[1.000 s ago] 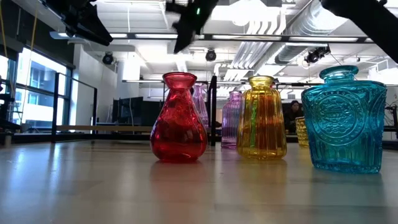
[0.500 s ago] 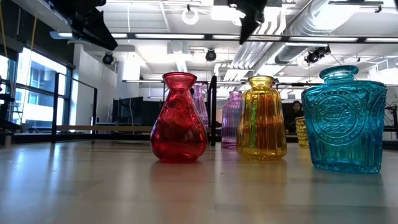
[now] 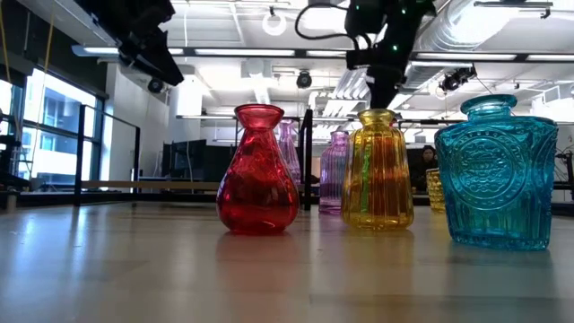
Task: Sort vases onto shelf
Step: Put the top left blue vase on the shelf
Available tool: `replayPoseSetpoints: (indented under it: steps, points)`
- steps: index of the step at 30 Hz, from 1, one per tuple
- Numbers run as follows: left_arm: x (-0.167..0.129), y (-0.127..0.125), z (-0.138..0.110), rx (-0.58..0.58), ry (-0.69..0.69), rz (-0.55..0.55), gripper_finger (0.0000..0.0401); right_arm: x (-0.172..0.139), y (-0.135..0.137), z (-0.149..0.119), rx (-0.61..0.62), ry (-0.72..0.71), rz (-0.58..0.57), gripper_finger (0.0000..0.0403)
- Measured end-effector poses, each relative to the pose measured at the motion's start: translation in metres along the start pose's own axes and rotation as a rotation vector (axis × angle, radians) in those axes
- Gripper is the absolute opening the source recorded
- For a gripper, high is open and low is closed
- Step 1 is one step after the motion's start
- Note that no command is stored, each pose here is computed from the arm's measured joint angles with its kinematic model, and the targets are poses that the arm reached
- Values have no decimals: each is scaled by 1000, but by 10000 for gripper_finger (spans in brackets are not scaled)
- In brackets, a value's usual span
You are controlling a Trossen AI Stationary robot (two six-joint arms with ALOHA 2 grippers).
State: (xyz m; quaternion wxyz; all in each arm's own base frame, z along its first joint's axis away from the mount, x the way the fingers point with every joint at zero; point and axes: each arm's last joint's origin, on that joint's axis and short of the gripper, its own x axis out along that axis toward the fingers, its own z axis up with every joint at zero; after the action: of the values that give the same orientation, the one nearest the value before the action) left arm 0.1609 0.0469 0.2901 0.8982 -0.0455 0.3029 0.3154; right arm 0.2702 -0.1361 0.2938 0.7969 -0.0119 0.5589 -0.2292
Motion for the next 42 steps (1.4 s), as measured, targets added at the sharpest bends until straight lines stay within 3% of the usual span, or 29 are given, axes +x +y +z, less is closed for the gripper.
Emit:
replayPoseSetpoints:
  steps: [6, 19, 32, 42]
  points:
    - [8, -3, 0, -6, 26, 30, 157, 13, 5, -4, -58, -26, 19, 192]
    - [16, -6, 6, 2, -18, 49, 157, 14, 10, 2, -40, -130, 205, 192]
    - [16, -6, 6, 14, -17, 48, 157, 15, 12, 3, 8, -126, 242, 192]
    - [16, -6, 6, 28, -16, 50, 157, 49, 18, 7, -4, -28, 219, 192]
